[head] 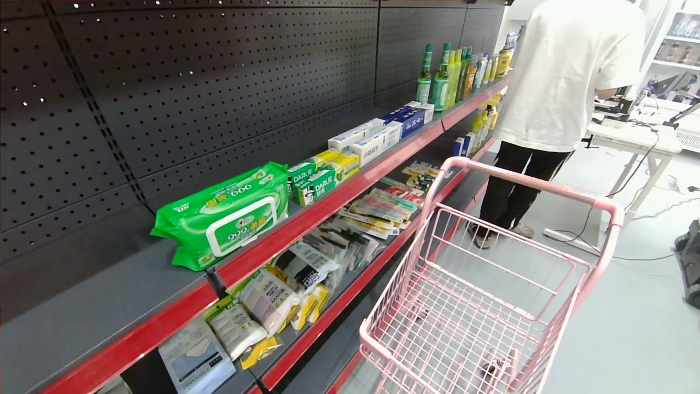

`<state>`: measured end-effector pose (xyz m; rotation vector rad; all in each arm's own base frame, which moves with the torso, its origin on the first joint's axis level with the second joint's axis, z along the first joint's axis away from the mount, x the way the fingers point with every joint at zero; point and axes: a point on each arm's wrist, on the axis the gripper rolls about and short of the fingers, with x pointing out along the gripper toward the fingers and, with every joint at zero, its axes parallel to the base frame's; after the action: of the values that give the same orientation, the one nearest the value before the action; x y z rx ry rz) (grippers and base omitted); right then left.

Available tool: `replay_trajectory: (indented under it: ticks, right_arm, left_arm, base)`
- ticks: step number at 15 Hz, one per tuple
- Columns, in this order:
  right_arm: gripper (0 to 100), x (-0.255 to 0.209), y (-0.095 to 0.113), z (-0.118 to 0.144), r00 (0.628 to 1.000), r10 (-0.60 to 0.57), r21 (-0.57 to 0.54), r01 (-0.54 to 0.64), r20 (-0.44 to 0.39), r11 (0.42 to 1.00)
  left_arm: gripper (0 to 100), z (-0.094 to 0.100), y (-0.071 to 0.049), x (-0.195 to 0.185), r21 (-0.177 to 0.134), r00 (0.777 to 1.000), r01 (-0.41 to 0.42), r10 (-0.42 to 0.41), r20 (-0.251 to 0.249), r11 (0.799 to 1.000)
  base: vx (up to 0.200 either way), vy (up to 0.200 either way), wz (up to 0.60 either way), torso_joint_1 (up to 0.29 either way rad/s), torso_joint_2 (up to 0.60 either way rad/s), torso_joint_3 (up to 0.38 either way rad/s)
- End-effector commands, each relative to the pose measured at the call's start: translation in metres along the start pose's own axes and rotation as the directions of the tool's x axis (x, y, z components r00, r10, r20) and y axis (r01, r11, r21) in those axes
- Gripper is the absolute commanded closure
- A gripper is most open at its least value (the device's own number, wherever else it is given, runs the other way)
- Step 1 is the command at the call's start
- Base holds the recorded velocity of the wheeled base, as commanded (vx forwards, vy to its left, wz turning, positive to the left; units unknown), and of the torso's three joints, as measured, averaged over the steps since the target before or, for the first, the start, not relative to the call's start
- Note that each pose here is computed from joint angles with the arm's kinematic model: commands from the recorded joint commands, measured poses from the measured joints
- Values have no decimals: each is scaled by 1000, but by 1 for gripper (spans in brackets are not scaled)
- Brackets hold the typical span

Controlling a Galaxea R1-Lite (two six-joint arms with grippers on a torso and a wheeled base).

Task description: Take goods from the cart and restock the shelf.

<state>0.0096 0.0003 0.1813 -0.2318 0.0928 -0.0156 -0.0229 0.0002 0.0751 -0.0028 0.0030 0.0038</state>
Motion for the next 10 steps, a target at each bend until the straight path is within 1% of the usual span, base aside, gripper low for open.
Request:
replay_trajectory:
  ticks: [1, 10]
  right_arm:
    - [100, 3, 0, 0, 1000, 5, -1, -5, -13, 1000]
    - [100, 7, 1, -4, 999, 22, -6, -22, -44, 1000]
  left_arm:
    - [100, 0, 0, 0, 0, 1000, -1, 1, -2, 1000]
    - [100, 0, 0, 0, 0, 1000, -1, 1, -2, 1000]
  base:
    - [0, 0, 0, 198, -476, -271]
    - [0, 0, 0, 169, -382, -216]
